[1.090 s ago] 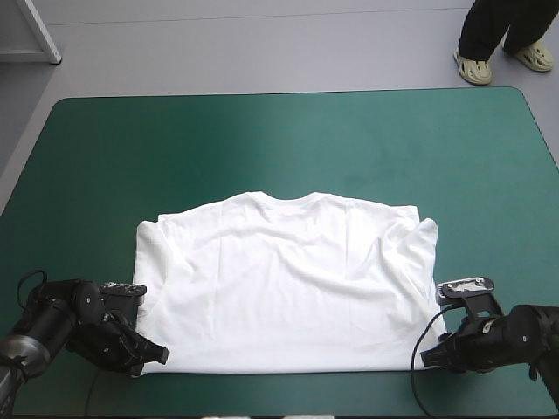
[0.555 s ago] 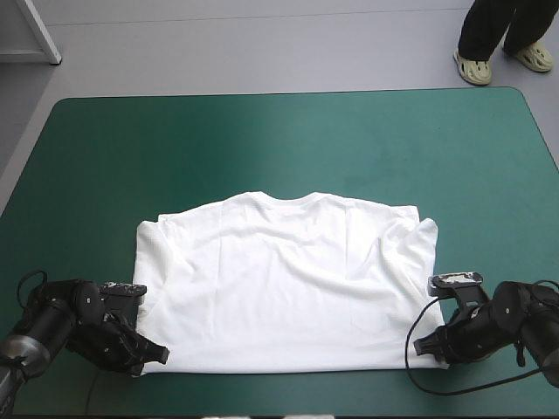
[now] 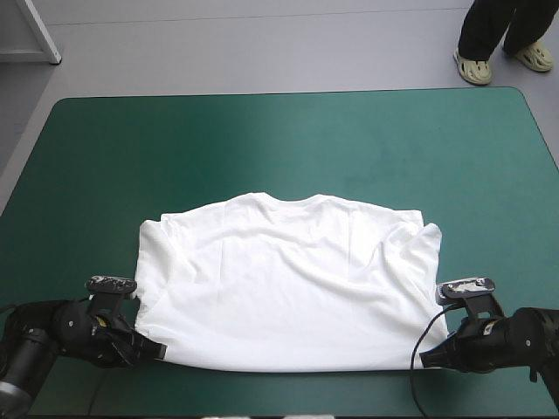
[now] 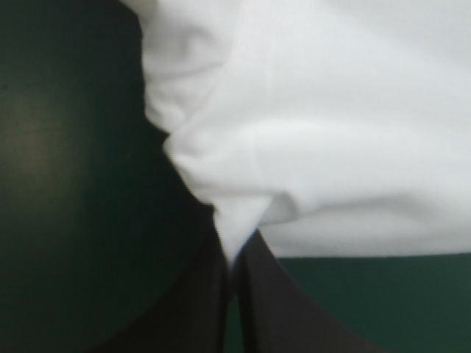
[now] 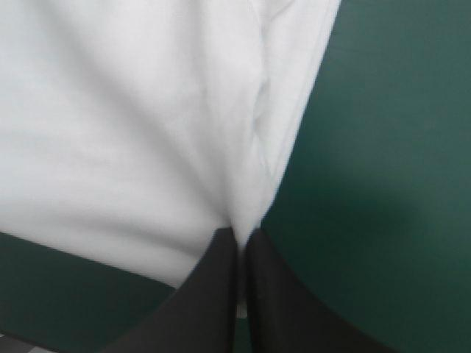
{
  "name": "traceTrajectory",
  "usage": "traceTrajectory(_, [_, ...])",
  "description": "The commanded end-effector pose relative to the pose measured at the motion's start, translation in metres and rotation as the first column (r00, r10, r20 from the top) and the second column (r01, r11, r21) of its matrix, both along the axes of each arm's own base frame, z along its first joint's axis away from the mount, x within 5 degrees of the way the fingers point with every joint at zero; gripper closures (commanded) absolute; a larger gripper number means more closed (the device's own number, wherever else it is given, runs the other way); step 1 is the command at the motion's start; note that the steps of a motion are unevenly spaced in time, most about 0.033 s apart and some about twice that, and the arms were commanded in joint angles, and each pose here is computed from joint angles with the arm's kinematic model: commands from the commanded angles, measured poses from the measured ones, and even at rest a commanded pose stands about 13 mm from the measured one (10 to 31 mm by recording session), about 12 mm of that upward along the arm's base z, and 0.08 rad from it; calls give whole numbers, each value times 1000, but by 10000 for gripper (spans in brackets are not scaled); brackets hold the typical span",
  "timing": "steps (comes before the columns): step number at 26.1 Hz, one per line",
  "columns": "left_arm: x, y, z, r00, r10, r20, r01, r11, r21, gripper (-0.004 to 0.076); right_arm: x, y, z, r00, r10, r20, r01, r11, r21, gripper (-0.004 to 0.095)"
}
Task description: Fold the cloth
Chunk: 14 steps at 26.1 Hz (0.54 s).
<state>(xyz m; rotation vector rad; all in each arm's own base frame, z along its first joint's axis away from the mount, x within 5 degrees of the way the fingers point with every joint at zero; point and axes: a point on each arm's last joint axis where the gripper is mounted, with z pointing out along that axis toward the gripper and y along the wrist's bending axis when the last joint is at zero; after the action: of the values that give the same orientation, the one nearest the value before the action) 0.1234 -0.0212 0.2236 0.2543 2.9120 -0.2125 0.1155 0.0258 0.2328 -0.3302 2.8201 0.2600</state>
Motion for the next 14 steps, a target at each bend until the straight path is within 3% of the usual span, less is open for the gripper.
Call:
traceTrajectory(1, [-11, 1, 20, 998, 21, 65, -20, 1000, -9, 705, -9, -4, 19, 998, 6, 62, -4, 1000, -27, 912])
traceTrajectory(9, [-25, 8, 64, 971, 42, 234, -51, 998, 36, 705, -9, -4, 61, 969, -22, 247, 24, 1000, -6, 912])
traceTrajectory(14, [8, 5, 94, 925, 58, 377, -66, 998, 9, 705, 17, -3, 78, 937, -40, 348, 42, 999, 3, 912])
